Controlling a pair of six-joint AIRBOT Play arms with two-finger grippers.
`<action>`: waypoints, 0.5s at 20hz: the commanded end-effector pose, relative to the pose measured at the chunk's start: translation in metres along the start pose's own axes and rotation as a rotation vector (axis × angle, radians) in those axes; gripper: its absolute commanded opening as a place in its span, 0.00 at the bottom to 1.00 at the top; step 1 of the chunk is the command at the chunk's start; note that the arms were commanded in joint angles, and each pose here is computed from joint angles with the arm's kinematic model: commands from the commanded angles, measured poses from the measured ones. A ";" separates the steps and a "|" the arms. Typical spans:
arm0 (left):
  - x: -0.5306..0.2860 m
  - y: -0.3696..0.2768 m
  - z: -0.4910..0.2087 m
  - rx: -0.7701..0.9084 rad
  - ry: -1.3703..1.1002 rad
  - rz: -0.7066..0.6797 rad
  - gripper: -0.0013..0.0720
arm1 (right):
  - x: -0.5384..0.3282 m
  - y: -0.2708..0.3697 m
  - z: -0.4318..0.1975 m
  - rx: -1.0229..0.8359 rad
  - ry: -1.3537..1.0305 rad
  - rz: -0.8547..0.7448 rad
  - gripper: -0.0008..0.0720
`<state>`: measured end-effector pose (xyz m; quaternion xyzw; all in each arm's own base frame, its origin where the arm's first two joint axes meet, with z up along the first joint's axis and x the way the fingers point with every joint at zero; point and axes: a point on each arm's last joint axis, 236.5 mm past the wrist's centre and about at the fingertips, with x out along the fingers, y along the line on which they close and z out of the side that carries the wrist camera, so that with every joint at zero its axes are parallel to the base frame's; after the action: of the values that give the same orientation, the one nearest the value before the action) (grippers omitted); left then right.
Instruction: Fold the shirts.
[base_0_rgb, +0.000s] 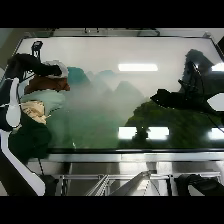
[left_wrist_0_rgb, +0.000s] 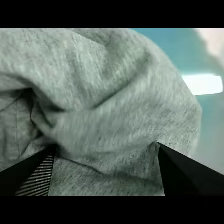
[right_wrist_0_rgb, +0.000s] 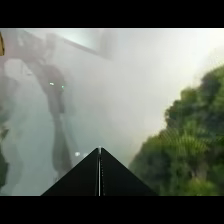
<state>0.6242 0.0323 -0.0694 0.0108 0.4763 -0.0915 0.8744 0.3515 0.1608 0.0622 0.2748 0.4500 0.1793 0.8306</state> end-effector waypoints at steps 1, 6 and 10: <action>0.017 0.010 -0.004 0.194 0.033 0.155 0.82 | 0.001 -0.001 0.001 0.002 -0.003 -0.002 0.04; -0.022 -0.017 0.046 0.295 -0.039 0.195 0.05 | 0.001 -0.002 0.000 -0.001 -0.001 -0.005 0.04; -0.065 -0.077 0.059 0.323 -0.088 0.073 0.05 | 0.001 -0.002 0.001 -0.045 -0.001 -0.005 0.04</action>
<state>0.6400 -0.0026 -0.0062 0.1703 0.4291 -0.0906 0.8824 0.3525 0.1601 0.0611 0.2680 0.4486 0.1807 0.8332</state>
